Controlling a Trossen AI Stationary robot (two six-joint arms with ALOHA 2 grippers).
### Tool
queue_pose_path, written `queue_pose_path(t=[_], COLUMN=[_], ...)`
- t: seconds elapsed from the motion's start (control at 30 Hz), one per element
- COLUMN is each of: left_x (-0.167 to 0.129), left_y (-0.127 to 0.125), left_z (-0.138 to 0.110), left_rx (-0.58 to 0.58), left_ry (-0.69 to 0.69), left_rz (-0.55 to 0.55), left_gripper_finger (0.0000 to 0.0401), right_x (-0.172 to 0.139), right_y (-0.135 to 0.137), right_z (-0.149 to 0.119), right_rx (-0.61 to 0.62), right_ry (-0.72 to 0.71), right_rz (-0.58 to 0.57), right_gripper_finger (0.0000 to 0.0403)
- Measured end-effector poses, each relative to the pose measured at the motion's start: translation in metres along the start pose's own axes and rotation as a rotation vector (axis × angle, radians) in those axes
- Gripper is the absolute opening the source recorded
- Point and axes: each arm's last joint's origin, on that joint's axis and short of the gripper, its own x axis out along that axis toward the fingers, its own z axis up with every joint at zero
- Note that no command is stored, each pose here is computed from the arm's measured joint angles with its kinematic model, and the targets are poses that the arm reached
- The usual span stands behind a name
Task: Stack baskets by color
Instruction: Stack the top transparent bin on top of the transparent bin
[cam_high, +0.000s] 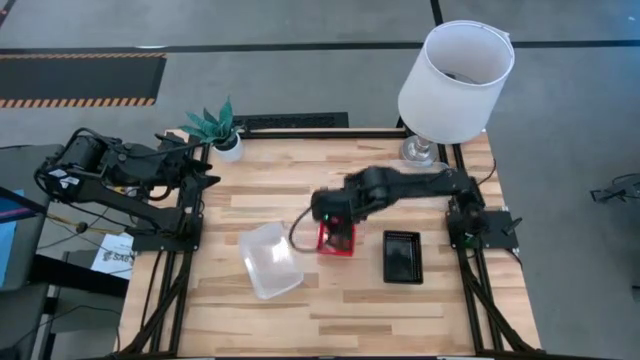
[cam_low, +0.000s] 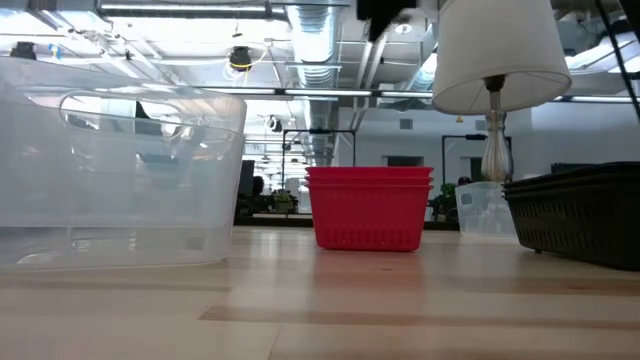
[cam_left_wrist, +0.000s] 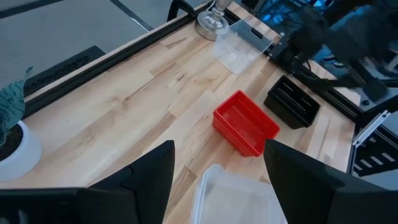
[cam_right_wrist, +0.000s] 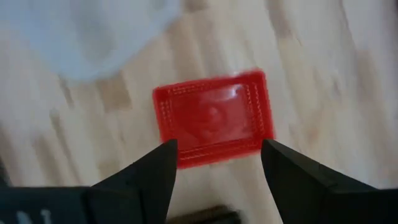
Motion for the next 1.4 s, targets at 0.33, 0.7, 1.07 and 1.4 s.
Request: queue_pose_path(t=[0.33, 0.7, 1.07, 1.4], left_x=[0.000, 0.000, 0.000, 0.000], left_y=[0.000, 0.000, 0.001, 0.001], left_z=[0.000, 0.001, 0.001, 0.001], left_rx=[0.000, 0.000, -0.019, -0.025], left_ry=[-0.001, -0.016, -0.033, -0.033], left_rz=[0.002, 0.017, 0.034, 0.033], left_gripper_finger=[0.0234, 0.0234, 0.0234, 0.0234], right_x=[0.066, 0.095, 0.117, 0.149], right_y=[-0.049, -0.102, -0.157, -0.177], right_z=[-0.036, -0.080, -0.084, -0.101], right_rx=[0.403, 0.605, 0.763, 0.807], right_ry=[0.236, 0.337, 0.252, 0.299], right_rz=[-0.276, -0.446, -0.404, -0.402], right_gripper_finger=[0.0240, 0.0240, 0.0240, 0.0228])
